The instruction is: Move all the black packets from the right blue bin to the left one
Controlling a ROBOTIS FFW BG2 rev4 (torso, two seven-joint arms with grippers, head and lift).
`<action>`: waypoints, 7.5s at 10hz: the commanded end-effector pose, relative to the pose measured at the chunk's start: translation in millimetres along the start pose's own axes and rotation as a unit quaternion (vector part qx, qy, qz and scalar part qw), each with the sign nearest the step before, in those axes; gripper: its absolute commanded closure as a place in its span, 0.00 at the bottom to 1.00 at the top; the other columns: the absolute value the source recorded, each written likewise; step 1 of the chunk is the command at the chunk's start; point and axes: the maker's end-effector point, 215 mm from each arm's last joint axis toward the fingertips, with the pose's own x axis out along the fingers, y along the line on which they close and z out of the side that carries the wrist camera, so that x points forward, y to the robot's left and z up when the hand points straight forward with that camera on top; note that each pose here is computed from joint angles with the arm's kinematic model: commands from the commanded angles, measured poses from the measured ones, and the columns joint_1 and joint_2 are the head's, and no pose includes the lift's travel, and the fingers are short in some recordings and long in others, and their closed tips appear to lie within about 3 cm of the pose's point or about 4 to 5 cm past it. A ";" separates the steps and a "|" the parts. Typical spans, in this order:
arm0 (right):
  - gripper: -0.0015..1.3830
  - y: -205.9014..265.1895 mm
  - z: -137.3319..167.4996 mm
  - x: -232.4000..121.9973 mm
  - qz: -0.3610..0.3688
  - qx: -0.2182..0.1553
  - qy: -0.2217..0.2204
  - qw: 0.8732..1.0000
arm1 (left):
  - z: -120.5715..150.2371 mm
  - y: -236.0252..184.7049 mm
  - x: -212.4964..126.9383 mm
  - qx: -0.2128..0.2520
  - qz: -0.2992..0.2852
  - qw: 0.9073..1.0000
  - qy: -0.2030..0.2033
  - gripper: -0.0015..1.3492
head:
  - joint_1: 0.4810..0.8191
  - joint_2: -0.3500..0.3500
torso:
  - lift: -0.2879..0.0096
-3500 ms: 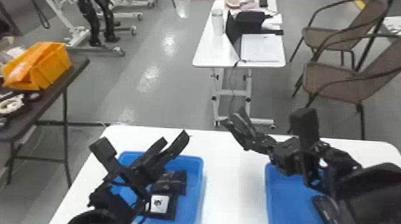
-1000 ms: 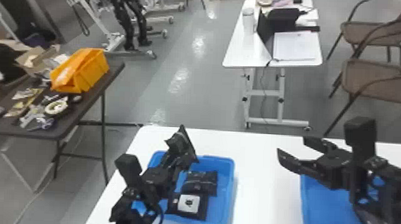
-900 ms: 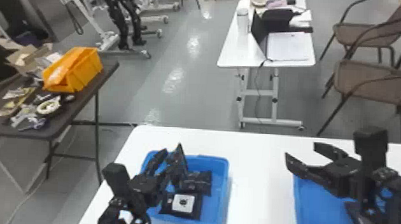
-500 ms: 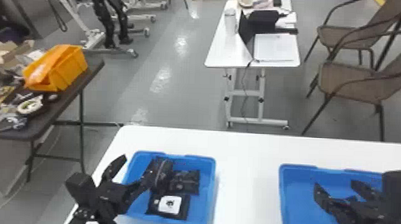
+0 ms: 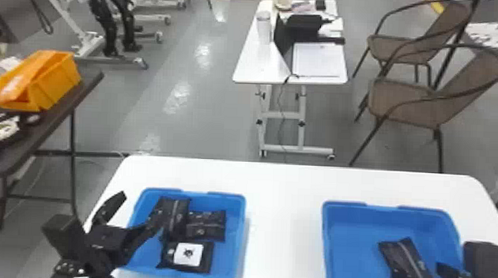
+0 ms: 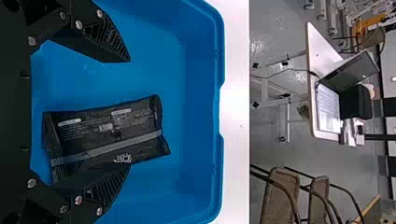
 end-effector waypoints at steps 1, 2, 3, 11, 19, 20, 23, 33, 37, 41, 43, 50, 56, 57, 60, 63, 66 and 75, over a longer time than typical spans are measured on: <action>0.19 -16.5 -2.2 15.5 -0.016 -0.006 0.015 1.000 | -1.4 -6.6 2.8 -0.010 -0.005 1.000 0.001 0.10 | 0.63 0.68 | 0.97; 0.19 -26.3 -5.6 23.4 -0.025 -0.009 0.029 0.999 | -1.7 -7.4 3.0 -0.011 -0.006 1.000 0.001 0.10 | 0.63 0.66 | 0.97; 0.19 -34.1 -12.6 29.2 -0.030 -0.009 0.047 0.998 | -0.4 -7.4 3.6 -0.011 -0.006 1.000 -0.001 0.10 | 0.63 0.63 | 0.97; 0.61 -30.7 -53.6 48.7 -0.015 0.000 0.131 0.991 | 3.8 -11.5 7.5 -0.010 -0.010 1.000 -0.006 0.10 | 0.63 0.60 | 0.97; 0.93 43.7 96.6 19.9 0.086 -0.026 -0.036 0.995 | 19.2 -76.7 43.0 -0.190 -0.078 0.979 0.004 0.10 | 0.63 0.60 | 0.97; 0.93 75.9 145.3 19.5 0.112 -0.056 -0.076 0.989 | 30.8 -81.3 47.0 -0.192 -0.083 0.978 -0.008 0.10 | 0.63 0.60 | 0.97; 0.93 207.0 233.1 29.6 0.233 -0.120 -0.149 0.953 | 48.2 -104.4 63.0 -0.207 -0.109 0.972 -0.011 0.10 | 0.63 0.71 | 0.97; 0.93 357.9 229.8 15.3 0.406 -0.149 -0.134 0.892 | 79.5 -203.2 90.9 -0.336 -0.233 0.913 -0.018 0.10 | 0.63 0.86 | 0.97; 0.93 358.5 221.1 18.7 0.411 -0.145 -0.120 0.892 | 63.9 -195.2 92.1 -0.322 -0.217 0.921 -0.003 0.71 | 0.63 0.87 | 0.97; 0.93 358.8 219.2 19.7 0.416 -0.142 -0.119 0.890 | 58.0 -198.7 90.8 -0.327 -0.216 0.920 0.005 0.90 | 0.63 0.87 | 0.97; 0.93 359.0 218.0 20.2 0.420 -0.142 -0.119 0.888 | 65.7 -189.0 90.2 -0.324 -0.206 0.923 -0.020 0.90 | 0.63 0.87 | 0.97; 0.22 200.5 223.4 22.9 0.267 -0.033 -0.198 0.942 | 16.8 -57.9 35.2 -0.059 -0.048 0.997 -0.031 0.78 | 0.63 0.91 | 0.97; 0.23 92.0 198.5 -32.3 0.117 -0.041 -0.277 0.953 | 54.7 -99.3 32.8 -0.010 -0.106 0.990 -0.088 0.10 | 0.63 0.72 | 0.97; 0.23 79.6 188.4 -48.4 0.090 -0.038 -0.292 0.951 | 66.4 -85.3 21.1 0.028 -0.086 0.992 -0.092 0.11 | 0.63 0.67 | 0.97; 0.24 62.5 123.7 -77.9 0.059 -0.029 -0.256 0.964 | 40.0 -43.0 -48.6 0.083 -0.040 0.995 -0.043 0.11 | 0.63 0.70 | 0.97; 0.24 41.3 54.4 -107.6 -0.007 -0.002 -0.204 0.979 | 28.9 -39.8 -73.2 0.117 -0.022 0.993 -0.001 0.12 | 0.63 0.71 | 0.97; 0.24 26.5 40.4 -113.7 -0.021 -0.036 -0.190 0.981 | 24.9 -25.7 -85.8 0.110 0.028 0.993 0.005 0.15 | 0.63 0.70 | 0.97; 0.24 24.5 57.5 -116.5 -0.039 -0.073 -0.204 0.975 | 12.1 -50.0 -85.9 -0.017 0.128 0.991 -0.022 0.15 | 0.63 0.64 | 0.97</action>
